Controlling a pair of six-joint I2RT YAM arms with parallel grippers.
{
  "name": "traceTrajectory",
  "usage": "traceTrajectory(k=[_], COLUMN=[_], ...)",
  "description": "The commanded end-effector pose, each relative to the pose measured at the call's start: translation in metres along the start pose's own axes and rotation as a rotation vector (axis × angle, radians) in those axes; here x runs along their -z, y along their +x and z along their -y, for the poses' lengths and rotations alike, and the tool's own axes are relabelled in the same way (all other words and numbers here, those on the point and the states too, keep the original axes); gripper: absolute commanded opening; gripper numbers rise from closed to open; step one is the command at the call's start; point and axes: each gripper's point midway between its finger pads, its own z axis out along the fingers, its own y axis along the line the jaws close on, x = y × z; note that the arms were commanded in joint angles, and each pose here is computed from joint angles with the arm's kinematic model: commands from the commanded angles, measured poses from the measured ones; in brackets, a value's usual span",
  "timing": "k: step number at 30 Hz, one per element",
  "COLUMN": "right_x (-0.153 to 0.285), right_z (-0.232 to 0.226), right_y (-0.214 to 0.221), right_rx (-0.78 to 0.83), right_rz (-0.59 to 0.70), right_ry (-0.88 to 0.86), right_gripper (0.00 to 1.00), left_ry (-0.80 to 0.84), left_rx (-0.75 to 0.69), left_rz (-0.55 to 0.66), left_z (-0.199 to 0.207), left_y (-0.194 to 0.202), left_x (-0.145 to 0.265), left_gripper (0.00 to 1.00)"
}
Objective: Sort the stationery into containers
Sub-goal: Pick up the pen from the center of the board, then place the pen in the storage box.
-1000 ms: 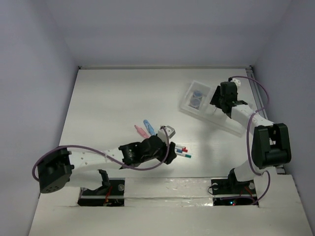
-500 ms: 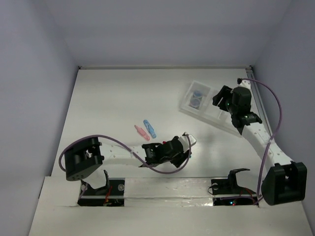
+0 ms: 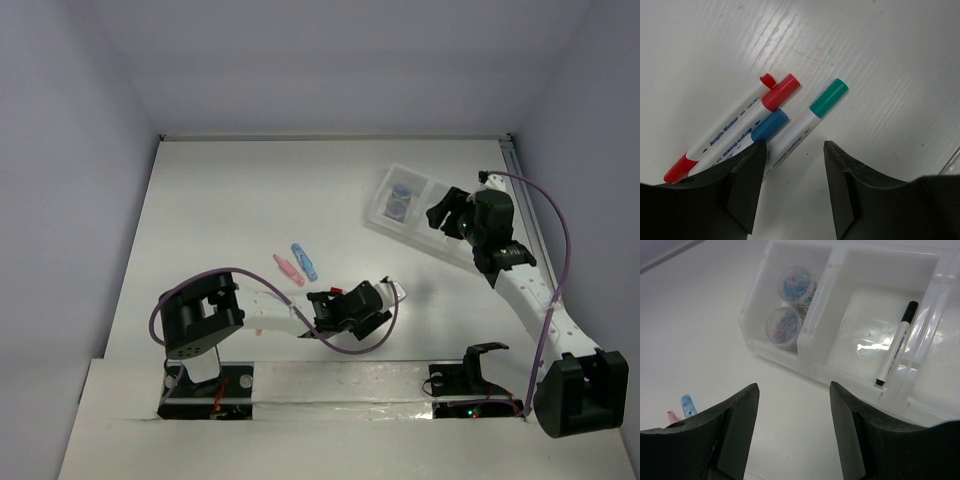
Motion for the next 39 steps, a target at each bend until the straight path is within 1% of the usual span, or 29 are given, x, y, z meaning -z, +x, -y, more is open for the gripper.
traceTrajectory(k=[1, 3, 4, 6, 9, 11, 12, 15, 16, 19, 20, 21, 23, 25, 26, 27, 28, 29, 31, 32, 33, 35, 36, 37, 38, 39], right_x=[0.006, 0.007, 0.007, 0.008, 0.009, 0.011, 0.013, 0.018, 0.020, 0.032, 0.037, 0.047, 0.062, 0.082, 0.091, 0.103, 0.112, 0.129, 0.154, 0.169, 0.180, 0.206, 0.219, 0.227, 0.236, 0.245], right_z=[-0.008, -0.010, -0.010, -0.012, -0.015, -0.016, -0.016, -0.017, -0.017, -0.024, -0.029, -0.035, -0.044, -0.053, -0.057, -0.063, -0.067, -0.073, -0.083, -0.087, -0.090, -0.099, -0.101, -0.103, -0.107, -0.109], right_y=[-0.005, -0.006, -0.006, -0.009, -0.010, -0.008, -0.009, -0.009, -0.008, -0.017, -0.024, -0.033, -0.049, -0.063, -0.069, -0.079, -0.085, -0.094, -0.109, -0.115, -0.121, -0.132, -0.136, -0.137, -0.140, -0.139], right_rx=[0.011, 0.011, 0.011, 0.008, 0.007, 0.007, 0.006, 0.005, 0.003, 0.002, 0.002, 0.001, 0.003, 0.002, 0.001, -0.003, -0.005, -0.004, -0.008, -0.008, -0.010, -0.008, -0.009, -0.011, -0.012, -0.022], right_rz=[0.018, 0.019, 0.015, 0.019, 0.015, 0.010, 0.012, 0.017, 0.016, 0.043, 0.062, 0.095, 0.135, 0.174, 0.196, 0.225, 0.244, 0.283, 0.329, 0.360, 0.382, 0.432, 0.456, 0.463, 0.478, 0.487], right_ry=[-0.040, -0.042, -0.043, -0.049, -0.059, -0.067, -0.069, -0.076, -0.075, -0.104, -0.118, -0.140, -0.167, -0.197, -0.211, -0.228, -0.244, -0.271, -0.310, -0.327, -0.343, -0.381, -0.394, -0.410, -0.429, -0.453], right_gripper=[0.64, 0.64, 0.64, 0.64, 0.64, 0.64, 0.64, 0.65, 0.65, 0.69, 0.71, 0.73, 0.77, 0.81, 0.87, 0.91, 0.92, 0.98, 0.98, 0.95, 1.00, 1.00, 1.00, 1.00, 1.00, 1.00], left_ry=[0.010, 0.022, 0.025, 0.026, 0.030, 0.037, 0.038, 0.038, 0.036, 0.043, 0.050, 0.061, 0.080, 0.102, 0.108, 0.120, 0.127, 0.135, 0.139, 0.141, 0.133, 0.133, 0.128, 0.123, 0.140, 0.140], left_rx=[0.006, 0.003, 0.002, 0.001, 0.004, 0.004, 0.005, 0.010, 0.012, 0.040, 0.049, 0.065, 0.097, 0.125, 0.144, 0.161, 0.172, 0.179, 0.214, 0.224, 0.242, 0.260, 0.265, 0.289, 0.297, 0.305], left_rz=[0.035, 0.020, 0.015, -0.005, -0.015, -0.020, -0.026, -0.028, -0.028, 0.009, 0.026, 0.066, 0.110, 0.193, 0.219, 0.272, 0.295, 0.320, 0.379, 0.397, 0.418, 0.435, 0.410, 0.450, 0.453, 0.420], left_z=[-0.001, 0.001, 0.002, 0.002, 0.003, 0.005, 0.005, 0.005, 0.005, 0.005, 0.006, 0.007, 0.009, 0.010, 0.011, 0.011, 0.012, 0.013, 0.011, 0.009, 0.004, 0.000, -0.001, -0.010, -0.011, -0.013], left_y=[-0.015, -0.009, -0.007, -0.002, 0.001, 0.002, 0.005, 0.006, 0.006, -0.005, -0.009, -0.022, -0.037, -0.063, -0.072, -0.090, -0.099, -0.109, -0.138, -0.147, -0.164, -0.181, -0.180, -0.204, -0.212, -0.208], left_x=[-0.004, -0.005, -0.005, -0.007, -0.008, -0.009, -0.010, -0.011, -0.010, -0.002, 0.001, 0.010, 0.021, 0.039, 0.045, 0.055, 0.060, 0.064, 0.070, 0.070, 0.067, 0.060, 0.044, 0.044, 0.039, 0.018], left_gripper=[0.46, 0.41, 0.40, 0.31, 0.29, 0.23, 0.18, 0.09, 0.00, 0.00, 0.00, 0.00, 0.00, 0.00, 0.00, 0.00, 0.00, 0.00, 0.00, 0.00, 0.00, 0.00, 0.00, 0.00, 0.00, 0.00])
